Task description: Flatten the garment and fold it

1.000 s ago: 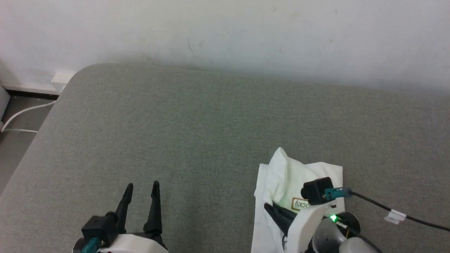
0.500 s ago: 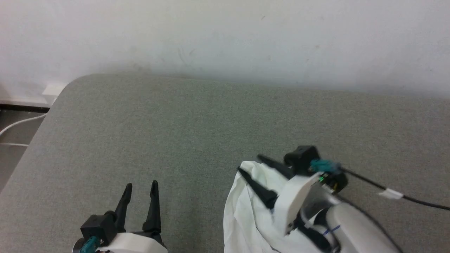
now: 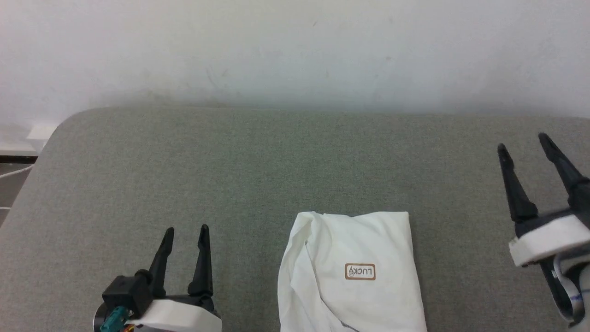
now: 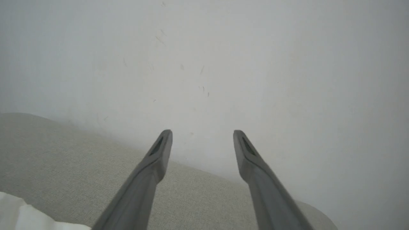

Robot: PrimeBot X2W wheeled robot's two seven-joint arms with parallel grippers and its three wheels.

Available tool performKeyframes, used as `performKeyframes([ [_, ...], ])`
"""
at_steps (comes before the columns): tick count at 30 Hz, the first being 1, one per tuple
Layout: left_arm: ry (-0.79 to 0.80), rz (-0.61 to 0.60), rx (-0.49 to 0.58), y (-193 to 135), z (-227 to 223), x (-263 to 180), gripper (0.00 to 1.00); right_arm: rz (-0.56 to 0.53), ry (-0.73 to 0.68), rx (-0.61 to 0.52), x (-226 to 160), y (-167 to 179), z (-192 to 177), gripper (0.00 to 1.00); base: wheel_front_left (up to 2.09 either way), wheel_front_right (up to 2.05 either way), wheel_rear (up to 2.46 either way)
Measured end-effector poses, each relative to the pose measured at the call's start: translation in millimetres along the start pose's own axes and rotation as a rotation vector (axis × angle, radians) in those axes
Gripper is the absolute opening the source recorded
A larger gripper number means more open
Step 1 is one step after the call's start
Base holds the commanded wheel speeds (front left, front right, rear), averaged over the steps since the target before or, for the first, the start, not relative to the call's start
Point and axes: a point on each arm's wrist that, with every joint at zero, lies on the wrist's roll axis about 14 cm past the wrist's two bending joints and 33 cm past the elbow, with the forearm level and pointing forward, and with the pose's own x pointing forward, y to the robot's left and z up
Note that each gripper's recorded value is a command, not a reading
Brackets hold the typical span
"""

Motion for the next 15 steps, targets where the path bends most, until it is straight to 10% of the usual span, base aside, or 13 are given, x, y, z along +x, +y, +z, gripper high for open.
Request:
performKeyframes([
  [15, -0.020, -0.034, 0.087, -5.7, 6.3, 6.7, 1.00, -0.156, 0.039, 0.208, -73.3, 23.4, -38.8, 1.00, 0.00, 0.00, 0.00],
])
